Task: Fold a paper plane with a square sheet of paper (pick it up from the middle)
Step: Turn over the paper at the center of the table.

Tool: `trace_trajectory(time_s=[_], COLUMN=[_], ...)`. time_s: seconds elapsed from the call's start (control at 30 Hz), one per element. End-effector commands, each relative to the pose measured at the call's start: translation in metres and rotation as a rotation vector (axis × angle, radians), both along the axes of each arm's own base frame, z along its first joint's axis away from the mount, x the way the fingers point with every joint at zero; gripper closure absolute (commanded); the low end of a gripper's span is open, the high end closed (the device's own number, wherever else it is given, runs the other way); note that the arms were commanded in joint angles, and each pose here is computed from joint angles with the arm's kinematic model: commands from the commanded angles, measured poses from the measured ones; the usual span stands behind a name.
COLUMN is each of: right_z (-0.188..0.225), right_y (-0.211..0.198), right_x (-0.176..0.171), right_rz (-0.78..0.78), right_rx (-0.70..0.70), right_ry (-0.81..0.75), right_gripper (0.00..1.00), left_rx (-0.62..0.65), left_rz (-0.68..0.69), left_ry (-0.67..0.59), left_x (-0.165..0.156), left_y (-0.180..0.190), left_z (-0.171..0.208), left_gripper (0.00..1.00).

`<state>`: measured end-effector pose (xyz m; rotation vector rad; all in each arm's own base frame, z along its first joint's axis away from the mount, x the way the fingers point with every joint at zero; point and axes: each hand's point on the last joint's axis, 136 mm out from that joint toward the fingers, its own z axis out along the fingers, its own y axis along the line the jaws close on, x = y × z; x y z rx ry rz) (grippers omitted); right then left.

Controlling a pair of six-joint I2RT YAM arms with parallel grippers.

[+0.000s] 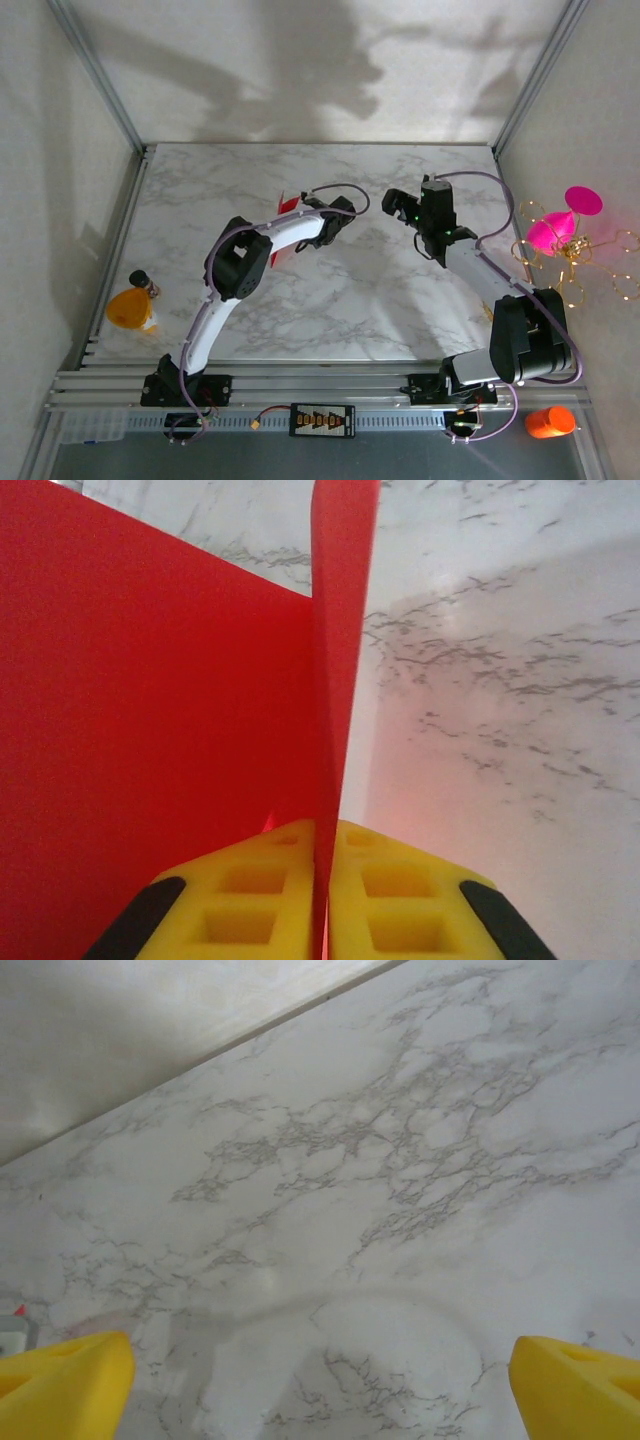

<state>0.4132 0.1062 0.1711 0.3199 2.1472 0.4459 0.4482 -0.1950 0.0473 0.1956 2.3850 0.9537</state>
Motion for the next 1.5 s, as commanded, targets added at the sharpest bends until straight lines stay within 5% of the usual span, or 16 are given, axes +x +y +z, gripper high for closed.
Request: trace_trajectory(time_s=[0.0, 0.4, 0.57, 1.0, 1.17, 1.47], right_z=[-0.008, -0.015, -0.02, -0.022, -0.024, -0.036], right_y=[0.001, 0.003, 0.0, -0.009, 0.004, 0.023], right_x=[-0.002, -0.001, 0.0, 0.003, 0.005, 0.003], right_rz=[-0.001, 0.0, -0.018, -0.051, 0.018, 0.107], right_rx=[0.047, 0.08, 0.098, 0.144, 0.169, 0.228], right_ry=[0.029, 0.056, 0.072, 0.084, 0.088, 0.126], right_gripper=[0.04, 0.06, 0.07, 0.08, 0.08, 0.11], left_rx=[0.026, -0.108, -0.254, -1.05, -1.103, -1.113], left_rz=[-0.003, 0.001, 0.003, -0.15, -0.086, 0.235], left_ry=[0.014, 0.034, 0.046, 0.182, 0.086, 0.008], left_x=[-0.004, -0.01, -0.014, -0.051, -0.041, -0.034], left_y=[-0.006, -0.028, -0.046, -0.167, -0.119, -0.01], left_z=[-0.007, -0.019, -0.015, 0.047, 0.067, 0.014], left_gripper=[0.88, 0.69, 0.65, 0.58, 0.62, 0.82])
